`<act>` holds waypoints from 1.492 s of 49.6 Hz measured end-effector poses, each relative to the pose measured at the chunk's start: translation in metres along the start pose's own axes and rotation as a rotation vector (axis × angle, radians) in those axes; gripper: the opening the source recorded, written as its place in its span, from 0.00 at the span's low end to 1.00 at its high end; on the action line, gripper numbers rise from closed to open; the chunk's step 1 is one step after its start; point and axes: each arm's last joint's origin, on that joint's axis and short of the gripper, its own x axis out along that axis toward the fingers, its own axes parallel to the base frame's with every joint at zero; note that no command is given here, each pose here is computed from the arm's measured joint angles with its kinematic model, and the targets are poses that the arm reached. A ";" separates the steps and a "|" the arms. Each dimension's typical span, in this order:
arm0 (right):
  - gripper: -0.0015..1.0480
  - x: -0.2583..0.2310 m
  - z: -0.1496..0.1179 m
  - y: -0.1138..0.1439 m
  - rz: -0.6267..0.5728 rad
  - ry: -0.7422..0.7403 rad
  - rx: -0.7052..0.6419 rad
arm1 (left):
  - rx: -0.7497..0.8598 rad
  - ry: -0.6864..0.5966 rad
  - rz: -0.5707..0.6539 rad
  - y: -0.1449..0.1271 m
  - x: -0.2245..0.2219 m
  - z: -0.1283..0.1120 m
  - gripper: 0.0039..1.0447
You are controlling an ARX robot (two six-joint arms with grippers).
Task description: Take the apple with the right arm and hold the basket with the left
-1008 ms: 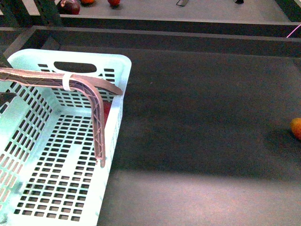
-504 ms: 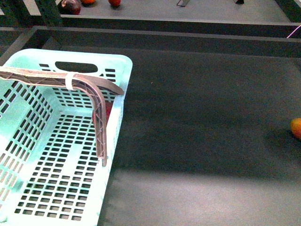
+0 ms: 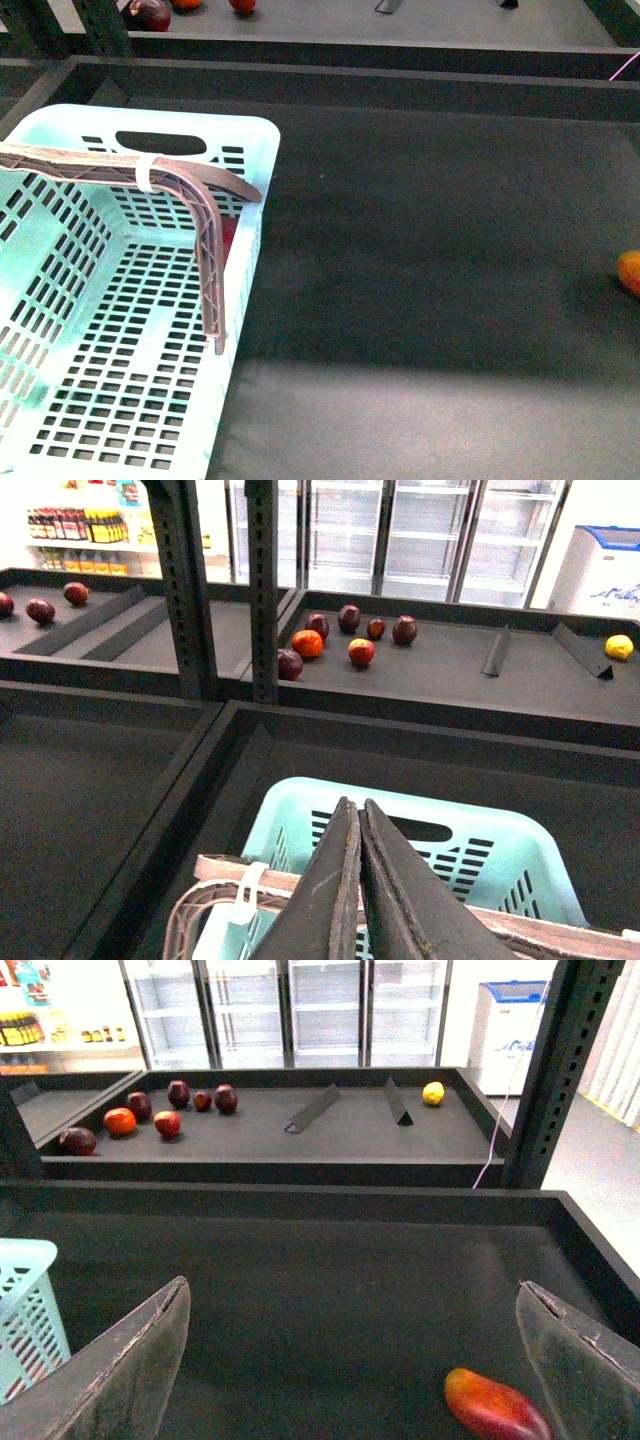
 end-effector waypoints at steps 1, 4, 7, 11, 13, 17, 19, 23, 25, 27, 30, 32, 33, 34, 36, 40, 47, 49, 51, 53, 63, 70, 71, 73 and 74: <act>0.91 0.000 0.000 0.000 0.000 0.000 0.000 | 0.001 -0.003 0.000 0.000 -0.001 0.000 0.03; 0.91 0.000 0.000 0.000 0.000 0.000 0.000 | 0.011 -0.003 -0.005 0.000 -0.006 -0.002 0.03; 0.91 0.000 0.000 0.000 0.000 0.000 0.000 | 0.015 0.002 -0.005 0.000 -0.011 -0.004 0.03; 0.91 0.000 0.000 0.000 0.000 0.000 0.000 | 0.017 0.002 -0.005 0.000 -0.016 -0.006 0.03; 0.91 0.000 0.000 0.000 0.000 0.000 0.000 | 0.019 -0.004 -0.006 0.000 -0.017 -0.009 0.03; 0.91 0.000 0.000 0.000 0.000 0.000 0.000 | 0.020 -0.005 -0.005 0.001 -0.021 -0.014 0.03; 0.91 0.000 0.000 0.000 0.000 0.000 0.000 | 0.021 -0.004 -0.005 0.001 -0.023 -0.014 0.03; 0.91 0.000 0.000 0.000 0.000 0.000 0.000 | 0.022 -0.014 -0.005 0.001 -0.026 -0.012 0.03; 0.91 0.000 0.000 0.000 0.000 0.000 0.000 | 0.022 -0.017 -0.005 0.001 -0.029 -0.011 0.03; 0.91 0.000 0.000 0.000 0.000 0.000 0.000 | 0.022 -0.019 -0.005 0.001 -0.030 -0.011 0.03; 0.91 0.000 0.000 0.000 0.000 0.000 0.000 | 0.022 -0.018 -0.005 0.001 -0.032 -0.011 0.03; 0.91 0.000 0.000 0.000 0.000 0.000 0.000 | 0.022 -0.019 -0.005 0.001 -0.034 -0.010 0.03; 0.91 0.000 0.000 0.000 0.000 0.000 0.000 | 0.022 -0.019 -0.005 0.001 -0.034 -0.010 0.03; 0.91 0.000 0.000 0.000 0.000 0.000 0.000 | 0.022 -0.020 -0.005 0.001 -0.035 -0.010 0.03; 0.91 0.000 0.000 0.000 0.000 0.000 0.000 | 0.022 -0.023 -0.005 0.001 -0.037 -0.010 0.03; 0.91 0.000 0.000 0.000 0.000 0.000 0.000 | 0.022 -0.023 -0.005 0.001 -0.039 -0.010 0.03; 0.91 0.000 0.000 0.000 0.000 0.000 0.000 | 0.023 -0.024 -0.006 0.001 -0.043 -0.010 0.03; 0.91 0.000 0.000 0.000 0.000 0.000 0.000 | 0.022 -0.024 -0.005 0.001 -0.044 -0.010 0.03; 0.91 0.000 0.000 0.000 0.000 0.000 0.000 | 0.022 -0.023 -0.005 0.001 -0.045 -0.010 0.03; 0.91 0.000 0.000 0.000 0.000 0.000 0.000 | 0.023 -0.024 -0.005 0.001 -0.046 -0.010 0.03; 0.91 0.000 0.000 0.000 0.000 0.000 0.000 | 0.023 -0.023 -0.005 0.001 -0.050 -0.010 0.03; 0.91 0.000 0.000 0.000 0.000 0.000 0.000 | 0.023 0.001 -0.005 0.001 -0.059 -0.014 0.03; 0.91 0.000 0.000 0.000 0.000 0.000 0.000 | 0.023 -0.009 -0.005 0.001 -0.060 -0.014 0.03; 0.91 0.000 0.000 0.000 0.000 0.000 0.000 | 0.023 -0.016 -0.006 0.001 -0.061 -0.013 0.03; 0.91 0.000 0.000 0.000 0.000 0.000 0.000 | 0.023 -0.016 -0.005 0.001 -0.061 -0.013 0.03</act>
